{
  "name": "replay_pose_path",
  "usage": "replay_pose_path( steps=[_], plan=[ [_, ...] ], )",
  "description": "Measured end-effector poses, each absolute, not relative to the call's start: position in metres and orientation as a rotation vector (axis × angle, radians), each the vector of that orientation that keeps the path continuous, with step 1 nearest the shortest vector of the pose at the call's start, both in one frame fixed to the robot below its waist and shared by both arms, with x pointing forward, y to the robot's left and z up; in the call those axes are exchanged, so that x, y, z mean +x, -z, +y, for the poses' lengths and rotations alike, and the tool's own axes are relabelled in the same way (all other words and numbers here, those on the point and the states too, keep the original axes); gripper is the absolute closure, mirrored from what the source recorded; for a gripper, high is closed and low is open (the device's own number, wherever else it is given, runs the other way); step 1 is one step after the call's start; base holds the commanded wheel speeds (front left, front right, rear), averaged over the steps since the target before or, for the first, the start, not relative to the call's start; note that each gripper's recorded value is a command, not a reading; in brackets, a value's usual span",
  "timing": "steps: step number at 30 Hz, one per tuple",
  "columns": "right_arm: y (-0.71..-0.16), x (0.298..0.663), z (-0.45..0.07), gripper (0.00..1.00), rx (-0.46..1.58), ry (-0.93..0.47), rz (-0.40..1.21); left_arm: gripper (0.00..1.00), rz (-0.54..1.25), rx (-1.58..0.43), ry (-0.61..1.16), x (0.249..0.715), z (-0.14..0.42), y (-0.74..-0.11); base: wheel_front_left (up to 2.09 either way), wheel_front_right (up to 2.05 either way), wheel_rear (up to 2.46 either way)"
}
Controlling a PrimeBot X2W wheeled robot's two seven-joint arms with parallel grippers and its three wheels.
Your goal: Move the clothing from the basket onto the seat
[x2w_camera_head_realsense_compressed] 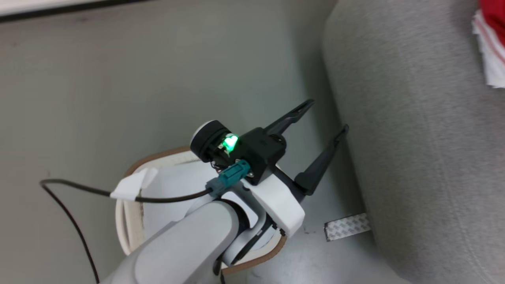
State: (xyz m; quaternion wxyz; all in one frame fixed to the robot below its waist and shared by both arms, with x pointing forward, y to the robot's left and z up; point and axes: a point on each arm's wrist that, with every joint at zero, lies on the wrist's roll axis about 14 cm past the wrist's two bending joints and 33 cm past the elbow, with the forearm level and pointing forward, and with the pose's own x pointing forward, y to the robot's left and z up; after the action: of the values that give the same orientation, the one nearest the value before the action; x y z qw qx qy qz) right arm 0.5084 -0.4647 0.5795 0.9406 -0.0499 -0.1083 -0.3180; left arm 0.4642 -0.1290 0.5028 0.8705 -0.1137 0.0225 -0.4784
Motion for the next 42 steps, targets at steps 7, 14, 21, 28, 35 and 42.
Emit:
replay_pose_path(
  steps=[7,14,21,28,35,42],
  plan=[
    [-0.481,0.506,-0.473,0.95,-0.033,0.735,0.000,0.00,0.135,-0.219,0.883,0.479,-0.092,-0.459,0.00,0.00,0.00],
    [-0.448,0.498,-0.448,0.00,0.021,0.723,0.054,0.00,0.115,-0.234,0.837,0.485,-0.081,-0.463,0.00,0.00,0.00],
    [-0.462,0.476,-0.412,0.00,-0.008,0.623,0.019,0.00,0.077,-0.265,0.794,0.484,-0.073,-0.480,0.00,0.00,0.00],
    [-0.487,0.450,-0.370,0.00,-0.017,0.489,-0.043,0.00,0.036,-0.242,0.643,0.480,-0.033,-0.486,0.00,0.00,0.00],
    [-0.490,0.419,-0.312,0.00,0.009,0.320,-0.037,0.00,0.037,-0.214,0.446,0.459,0.024,-0.487,0.00,0.00,0.00],
    [-0.497,0.395,-0.260,0.00,0.088,0.179,-0.060,0.00,0.002,-0.220,0.273,0.426,0.078,-0.501,0.00,0.00,0.00]
  ],
)
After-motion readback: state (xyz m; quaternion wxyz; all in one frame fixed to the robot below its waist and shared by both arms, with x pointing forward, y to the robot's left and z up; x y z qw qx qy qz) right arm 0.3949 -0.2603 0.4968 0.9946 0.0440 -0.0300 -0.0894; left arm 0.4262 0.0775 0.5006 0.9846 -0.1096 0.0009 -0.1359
